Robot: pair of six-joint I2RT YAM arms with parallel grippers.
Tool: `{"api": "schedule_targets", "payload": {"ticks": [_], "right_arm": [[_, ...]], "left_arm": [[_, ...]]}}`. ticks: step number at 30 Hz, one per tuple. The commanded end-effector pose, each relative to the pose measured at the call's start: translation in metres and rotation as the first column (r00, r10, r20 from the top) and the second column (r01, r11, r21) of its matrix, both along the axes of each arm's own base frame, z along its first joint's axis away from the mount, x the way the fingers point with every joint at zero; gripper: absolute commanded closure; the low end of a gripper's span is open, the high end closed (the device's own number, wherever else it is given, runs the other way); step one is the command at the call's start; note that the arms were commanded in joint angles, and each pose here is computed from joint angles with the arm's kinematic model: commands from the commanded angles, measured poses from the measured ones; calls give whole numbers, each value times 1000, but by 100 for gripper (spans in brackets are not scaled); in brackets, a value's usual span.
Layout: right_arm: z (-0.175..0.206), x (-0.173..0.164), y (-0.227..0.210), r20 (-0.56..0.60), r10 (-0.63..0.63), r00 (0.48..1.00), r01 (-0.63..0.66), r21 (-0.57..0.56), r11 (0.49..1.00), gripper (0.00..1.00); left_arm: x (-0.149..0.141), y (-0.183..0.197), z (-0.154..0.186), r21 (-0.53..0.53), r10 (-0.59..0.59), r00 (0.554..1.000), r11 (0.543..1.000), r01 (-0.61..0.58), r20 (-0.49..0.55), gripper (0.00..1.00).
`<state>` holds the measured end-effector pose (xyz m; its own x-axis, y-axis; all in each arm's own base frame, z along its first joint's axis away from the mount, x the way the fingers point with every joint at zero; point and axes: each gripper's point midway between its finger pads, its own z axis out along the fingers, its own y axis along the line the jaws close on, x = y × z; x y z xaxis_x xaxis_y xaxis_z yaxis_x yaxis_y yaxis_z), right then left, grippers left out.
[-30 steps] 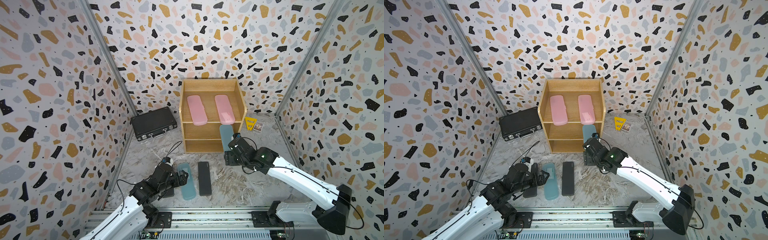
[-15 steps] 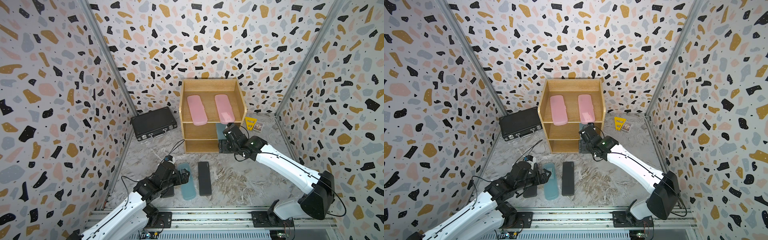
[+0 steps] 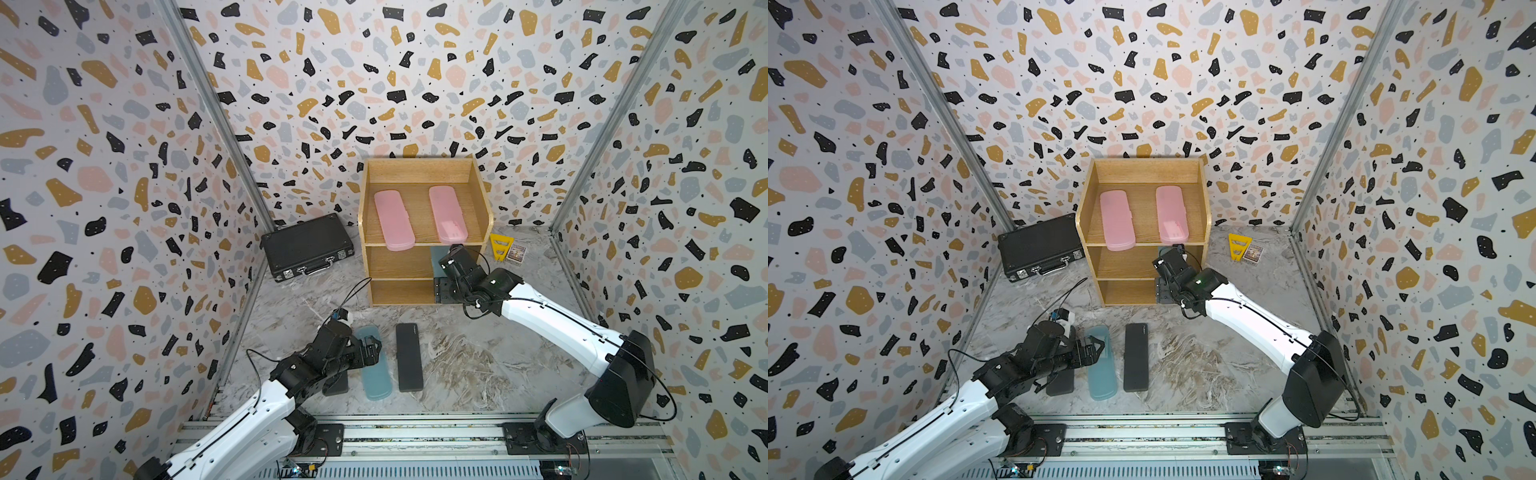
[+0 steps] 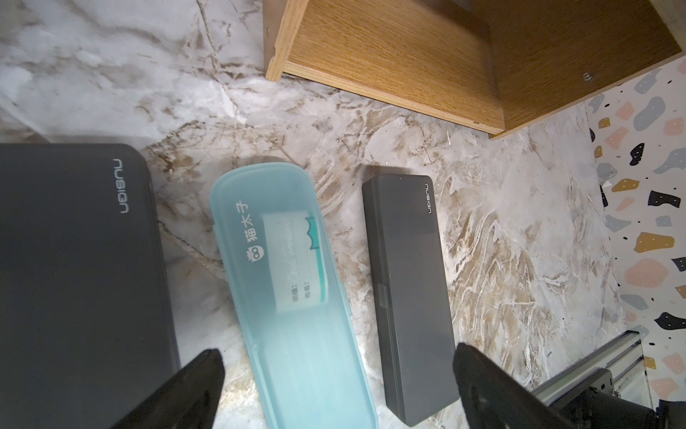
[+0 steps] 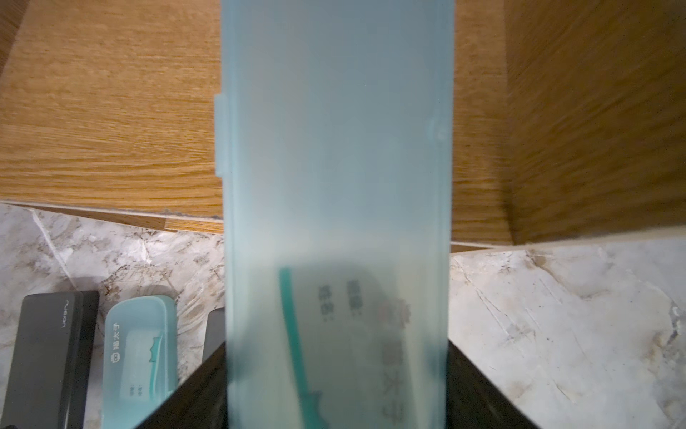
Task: Place the pencil cases on the shelf according to color
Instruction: Place the pencil case on the shelf.
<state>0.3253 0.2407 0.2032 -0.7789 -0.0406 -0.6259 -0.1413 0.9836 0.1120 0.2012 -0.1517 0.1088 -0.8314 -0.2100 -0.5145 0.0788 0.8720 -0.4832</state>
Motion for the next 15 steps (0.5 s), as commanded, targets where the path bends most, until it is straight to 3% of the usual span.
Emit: {"api": "schedule_targets", "payload": {"ticks": [1, 15], "right_arm": [[17, 12, -1, 54, -25, 998, 25, 4, 1000, 18], [21, 26, -3, 88, -49, 995, 49, -3, 999, 14]], "left_arm": [[8, -4, 11, -9, -7, 999, 1000, 7, 54, 0], [11, -5, 9, 12, -18, 998, 1000, 17, 56, 0]]}}
